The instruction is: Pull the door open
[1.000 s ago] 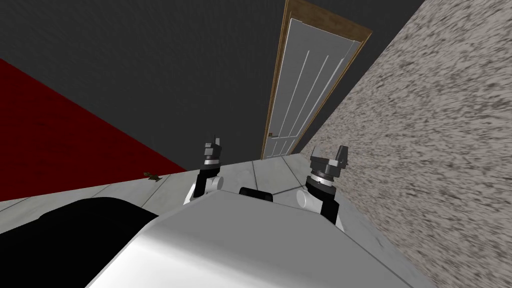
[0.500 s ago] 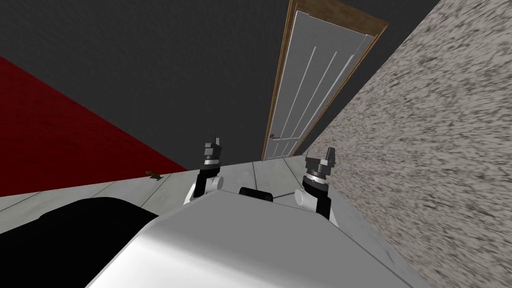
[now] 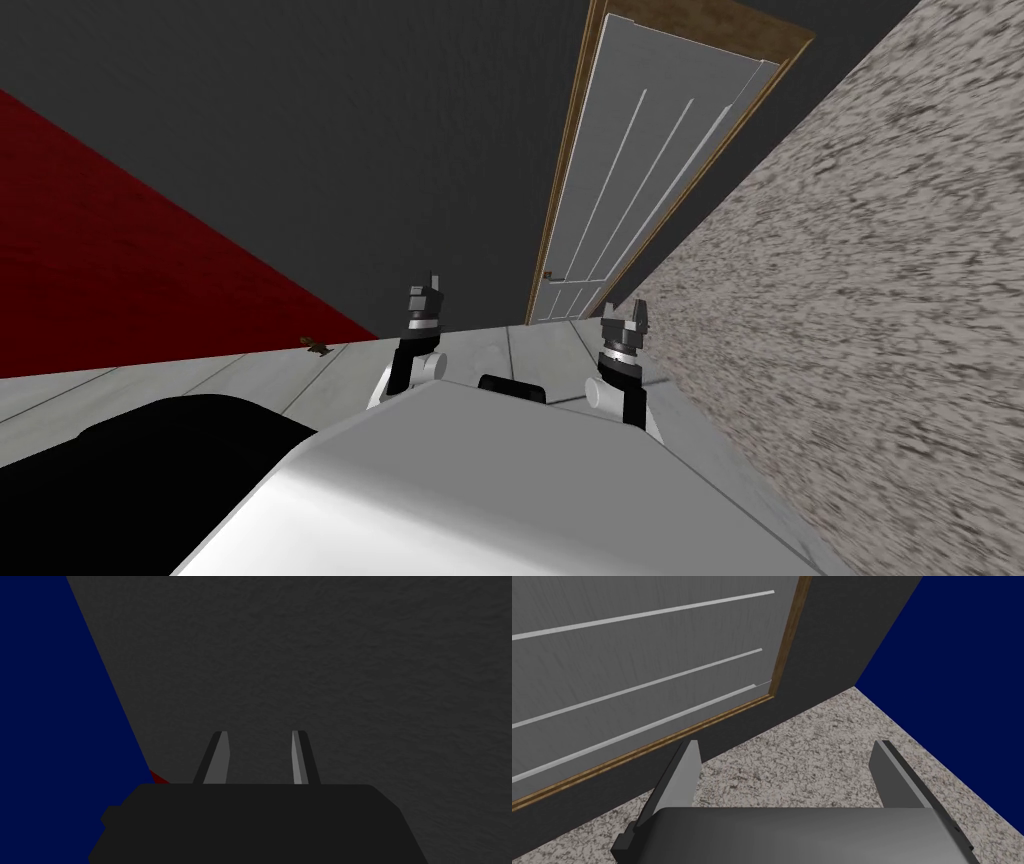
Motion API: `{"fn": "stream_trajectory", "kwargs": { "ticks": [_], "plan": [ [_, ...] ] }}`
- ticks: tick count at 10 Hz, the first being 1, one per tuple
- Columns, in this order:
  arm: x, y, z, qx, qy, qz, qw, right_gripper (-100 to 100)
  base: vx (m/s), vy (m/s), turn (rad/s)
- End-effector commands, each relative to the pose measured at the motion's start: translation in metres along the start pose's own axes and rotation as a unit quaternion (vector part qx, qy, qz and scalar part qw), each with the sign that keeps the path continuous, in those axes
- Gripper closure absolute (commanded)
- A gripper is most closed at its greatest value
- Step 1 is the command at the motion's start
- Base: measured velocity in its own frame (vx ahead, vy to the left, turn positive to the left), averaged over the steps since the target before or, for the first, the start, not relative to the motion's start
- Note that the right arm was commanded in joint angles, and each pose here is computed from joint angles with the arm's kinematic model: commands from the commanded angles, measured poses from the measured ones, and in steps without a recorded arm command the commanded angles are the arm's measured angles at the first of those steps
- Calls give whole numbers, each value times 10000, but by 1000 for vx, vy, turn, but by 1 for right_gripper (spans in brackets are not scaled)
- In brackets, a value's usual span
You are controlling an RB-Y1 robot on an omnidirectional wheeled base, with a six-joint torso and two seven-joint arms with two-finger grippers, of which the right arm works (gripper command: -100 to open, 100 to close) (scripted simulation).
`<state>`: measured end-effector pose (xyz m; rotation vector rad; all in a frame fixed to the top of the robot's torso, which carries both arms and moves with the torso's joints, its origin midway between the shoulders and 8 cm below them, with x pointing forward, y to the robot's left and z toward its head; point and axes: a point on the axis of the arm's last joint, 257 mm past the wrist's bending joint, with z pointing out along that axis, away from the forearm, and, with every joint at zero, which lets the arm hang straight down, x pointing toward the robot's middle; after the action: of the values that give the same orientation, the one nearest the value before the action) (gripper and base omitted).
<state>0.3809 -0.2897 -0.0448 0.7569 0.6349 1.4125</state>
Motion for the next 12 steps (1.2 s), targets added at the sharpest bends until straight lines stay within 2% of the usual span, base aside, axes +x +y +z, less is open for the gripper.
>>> {"fn": "stream_trajectory", "kwargs": {
  "ticks": [1,6,10,12],
  "plan": [
    [-16,-100,-21,78,11,7,10000,-100,74,-25,29],
    [-30,-652,-180,545,121,73,9984,-100,82,-25,97],
    [-57,-933,-297,817,149,83,9965,-100,68,-27,64],
    [-75,-1139,-380,1003,188,96,9947,-100,60,-21,98]
  ]
}}
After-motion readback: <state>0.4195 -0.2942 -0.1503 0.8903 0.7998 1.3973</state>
